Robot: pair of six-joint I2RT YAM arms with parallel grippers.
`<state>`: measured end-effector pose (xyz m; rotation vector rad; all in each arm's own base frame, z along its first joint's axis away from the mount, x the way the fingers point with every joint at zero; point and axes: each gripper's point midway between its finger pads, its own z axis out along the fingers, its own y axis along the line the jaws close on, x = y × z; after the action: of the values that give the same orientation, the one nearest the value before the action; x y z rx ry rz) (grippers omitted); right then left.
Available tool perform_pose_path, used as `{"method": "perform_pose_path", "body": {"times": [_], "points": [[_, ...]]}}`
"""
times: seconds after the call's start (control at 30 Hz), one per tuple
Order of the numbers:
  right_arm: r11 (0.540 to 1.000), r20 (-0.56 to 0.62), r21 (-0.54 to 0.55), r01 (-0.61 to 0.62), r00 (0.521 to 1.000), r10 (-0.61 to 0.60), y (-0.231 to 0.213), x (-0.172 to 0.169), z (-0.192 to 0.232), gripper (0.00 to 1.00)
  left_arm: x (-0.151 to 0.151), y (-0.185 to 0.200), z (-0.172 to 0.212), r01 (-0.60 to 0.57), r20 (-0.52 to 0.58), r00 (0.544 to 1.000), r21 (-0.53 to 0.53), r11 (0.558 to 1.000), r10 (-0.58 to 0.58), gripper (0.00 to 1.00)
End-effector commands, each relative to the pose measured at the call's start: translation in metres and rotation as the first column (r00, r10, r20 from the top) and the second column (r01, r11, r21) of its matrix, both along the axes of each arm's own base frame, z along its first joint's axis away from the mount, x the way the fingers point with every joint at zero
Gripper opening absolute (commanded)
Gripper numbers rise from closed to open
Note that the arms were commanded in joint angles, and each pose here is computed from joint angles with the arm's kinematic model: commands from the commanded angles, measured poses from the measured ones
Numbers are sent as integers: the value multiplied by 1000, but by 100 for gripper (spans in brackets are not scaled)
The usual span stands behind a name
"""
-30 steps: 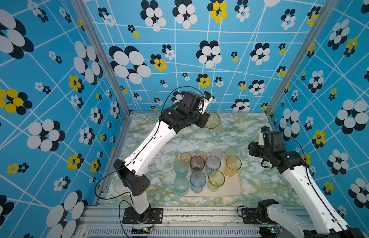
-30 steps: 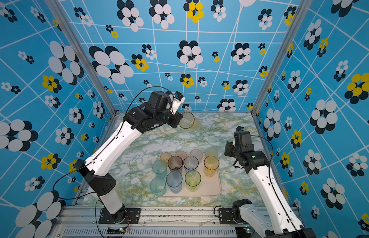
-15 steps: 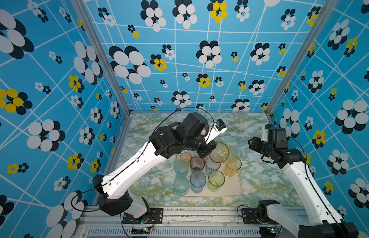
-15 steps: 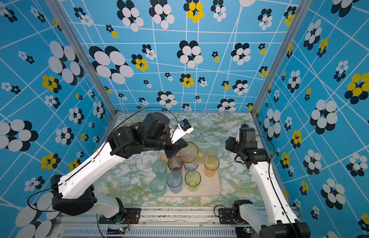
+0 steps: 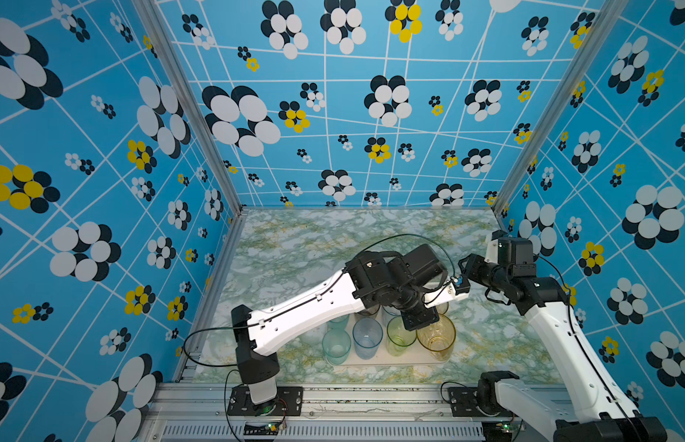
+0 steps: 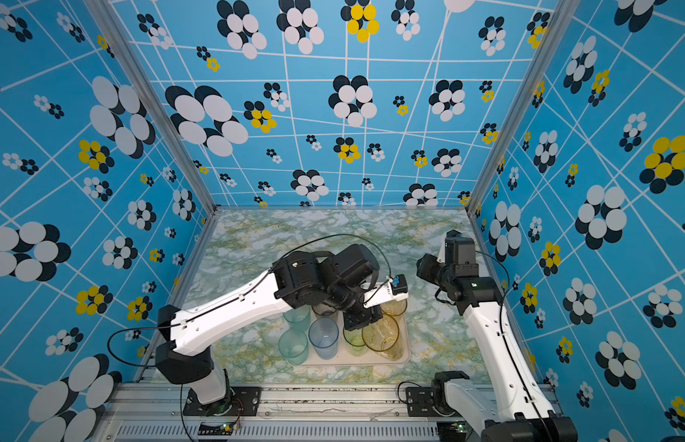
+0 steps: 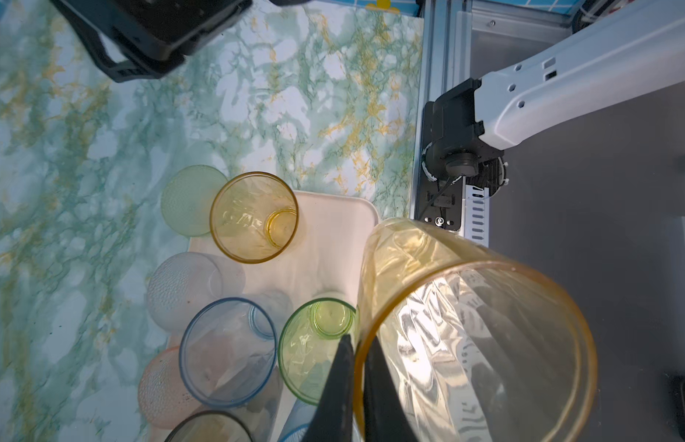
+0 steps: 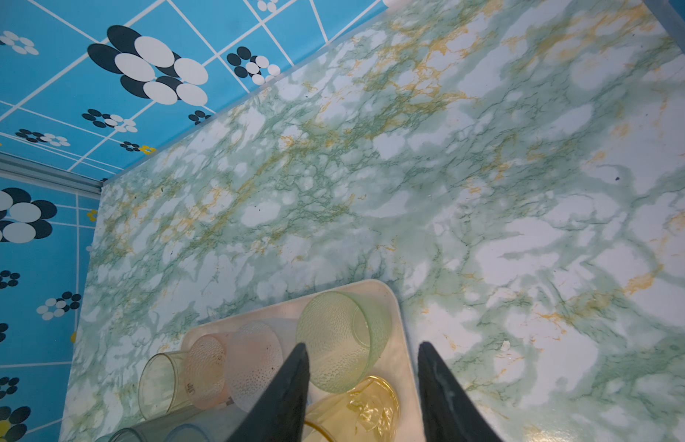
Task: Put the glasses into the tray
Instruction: 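Carry the yellow cup with the left gripper across over the tray toward the right gripper, then lower the yellow cup onto the tray beside the amber cup and open the left gripper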
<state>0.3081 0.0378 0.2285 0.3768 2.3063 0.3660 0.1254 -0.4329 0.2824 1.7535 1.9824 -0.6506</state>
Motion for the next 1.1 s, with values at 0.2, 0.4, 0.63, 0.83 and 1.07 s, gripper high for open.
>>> {"method": "perform_pose_path", "body": {"times": [0.2, 0.4, 0.63, 0.83, 1.07], "points": [[1000, 11, 1, -15, 1000, 15, 0, -11, 5, 48, 13, -19, -57, 9, 23, 1000, 188, 982, -13, 0], [1000, 12, -13, -19, 1000, 19, -1, -12, 4, 48, 21, -32, -86, 6, 24, 1000, 237, 971, -12, 0], [999, 4, -24, -26, 1000, 26, -1, -9, -1, 48, 29, -38, -106, 1, 22, 1000, 272, 962, -7, 0], [999, -3, -22, -38, 999, 38, 1, -7, -6, 48, 37, -43, -113, -18, 37, 999, 269, 963, 9, 0], [999, -14, -27, -44, 999, 44, 1, -5, -12, 48, 45, -45, -111, -36, 44, 999, 252, 967, 26, 0]]}}
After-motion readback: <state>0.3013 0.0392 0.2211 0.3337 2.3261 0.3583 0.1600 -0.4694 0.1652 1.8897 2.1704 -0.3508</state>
